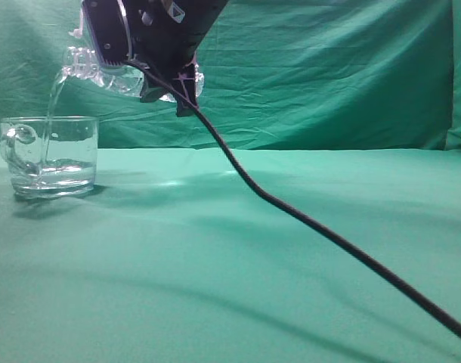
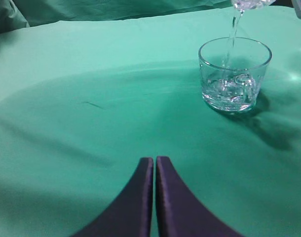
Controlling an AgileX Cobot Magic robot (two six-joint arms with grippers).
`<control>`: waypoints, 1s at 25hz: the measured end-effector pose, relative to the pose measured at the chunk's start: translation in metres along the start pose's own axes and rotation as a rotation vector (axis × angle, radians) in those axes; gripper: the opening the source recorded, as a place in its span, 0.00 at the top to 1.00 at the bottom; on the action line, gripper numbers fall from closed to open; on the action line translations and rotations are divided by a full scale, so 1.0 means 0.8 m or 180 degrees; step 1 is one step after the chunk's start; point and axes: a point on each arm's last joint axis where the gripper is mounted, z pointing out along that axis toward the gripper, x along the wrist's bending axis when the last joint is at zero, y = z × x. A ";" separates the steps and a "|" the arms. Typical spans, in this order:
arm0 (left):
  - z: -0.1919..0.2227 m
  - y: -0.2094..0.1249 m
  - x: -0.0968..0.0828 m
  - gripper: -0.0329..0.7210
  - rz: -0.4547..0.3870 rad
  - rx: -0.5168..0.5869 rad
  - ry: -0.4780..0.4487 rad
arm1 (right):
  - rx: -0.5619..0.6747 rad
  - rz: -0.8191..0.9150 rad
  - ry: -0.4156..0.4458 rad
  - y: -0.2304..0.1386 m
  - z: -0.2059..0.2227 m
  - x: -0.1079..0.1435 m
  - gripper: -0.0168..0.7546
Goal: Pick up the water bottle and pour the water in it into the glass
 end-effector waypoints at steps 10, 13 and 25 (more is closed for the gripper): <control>0.000 0.000 0.000 0.96 0.0000 0.0000 0.0000 | -0.0003 0.2251 0.0023 0.000 0.000 0.001 0.60; 0.000 0.000 0.000 0.96 0.0000 0.0000 0.0000 | 0.0015 0.3180 0.0000 -0.001 -0.004 -0.005 0.60; 0.000 0.000 0.000 0.96 0.0000 0.0000 0.0000 | 0.0872 0.4965 -0.0019 -0.037 -0.143 -0.093 0.60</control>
